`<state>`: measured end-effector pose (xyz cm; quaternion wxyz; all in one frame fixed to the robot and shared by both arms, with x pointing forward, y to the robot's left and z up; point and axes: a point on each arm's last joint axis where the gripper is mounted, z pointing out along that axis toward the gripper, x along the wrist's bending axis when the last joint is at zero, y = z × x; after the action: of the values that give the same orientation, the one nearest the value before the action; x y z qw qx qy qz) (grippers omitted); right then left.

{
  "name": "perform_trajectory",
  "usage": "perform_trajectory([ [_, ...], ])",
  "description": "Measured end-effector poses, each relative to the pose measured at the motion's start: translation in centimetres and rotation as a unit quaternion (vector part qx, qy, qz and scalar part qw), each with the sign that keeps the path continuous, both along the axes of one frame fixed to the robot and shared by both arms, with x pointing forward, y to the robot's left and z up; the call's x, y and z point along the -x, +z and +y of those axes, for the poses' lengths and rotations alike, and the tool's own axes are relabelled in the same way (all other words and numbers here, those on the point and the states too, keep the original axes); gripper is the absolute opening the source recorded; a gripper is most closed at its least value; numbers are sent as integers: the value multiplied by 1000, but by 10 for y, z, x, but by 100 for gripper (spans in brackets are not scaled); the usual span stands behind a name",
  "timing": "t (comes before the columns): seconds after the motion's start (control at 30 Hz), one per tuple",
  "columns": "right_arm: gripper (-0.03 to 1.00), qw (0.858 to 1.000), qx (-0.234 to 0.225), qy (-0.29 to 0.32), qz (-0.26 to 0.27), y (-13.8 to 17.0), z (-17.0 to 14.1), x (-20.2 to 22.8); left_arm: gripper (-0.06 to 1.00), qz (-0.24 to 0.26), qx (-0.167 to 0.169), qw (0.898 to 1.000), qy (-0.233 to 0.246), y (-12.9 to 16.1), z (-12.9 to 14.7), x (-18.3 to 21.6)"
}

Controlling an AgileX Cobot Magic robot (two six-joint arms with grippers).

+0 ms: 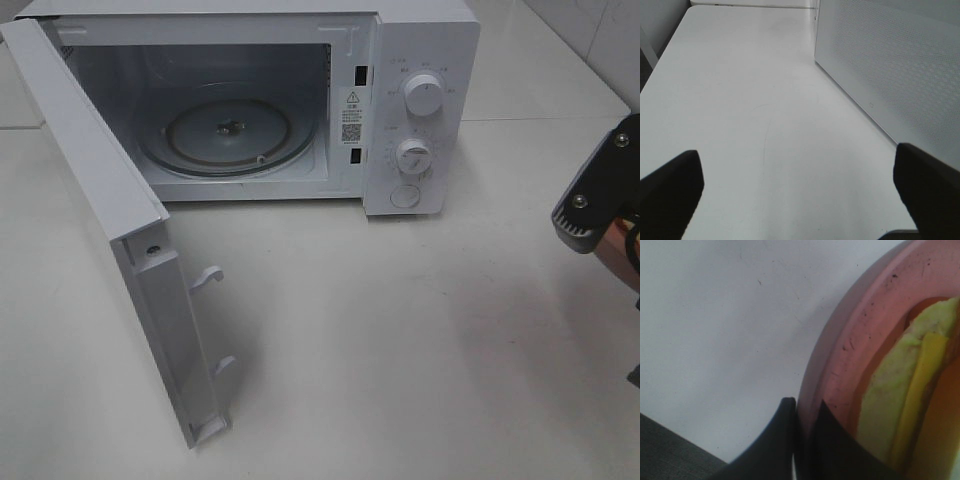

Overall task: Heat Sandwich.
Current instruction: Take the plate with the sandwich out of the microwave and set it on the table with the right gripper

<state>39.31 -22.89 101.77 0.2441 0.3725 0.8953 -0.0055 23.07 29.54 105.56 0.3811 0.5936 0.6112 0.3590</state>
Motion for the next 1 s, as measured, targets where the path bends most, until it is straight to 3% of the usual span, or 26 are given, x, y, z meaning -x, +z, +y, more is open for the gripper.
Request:
perform_trajectory([
  [0.37,6,997,-24,-73,-7,-2,0,0,97,0,0,1000,0,0,0,0],
  [0.6,6,992,-5,-130,-6,-18,4,-13,97,0,0,1000,0,0,0,0],
  [1.0,6,990,-11,-141,-11,-39,17,-30,97,0,0,1000,0,0,0,0],
])
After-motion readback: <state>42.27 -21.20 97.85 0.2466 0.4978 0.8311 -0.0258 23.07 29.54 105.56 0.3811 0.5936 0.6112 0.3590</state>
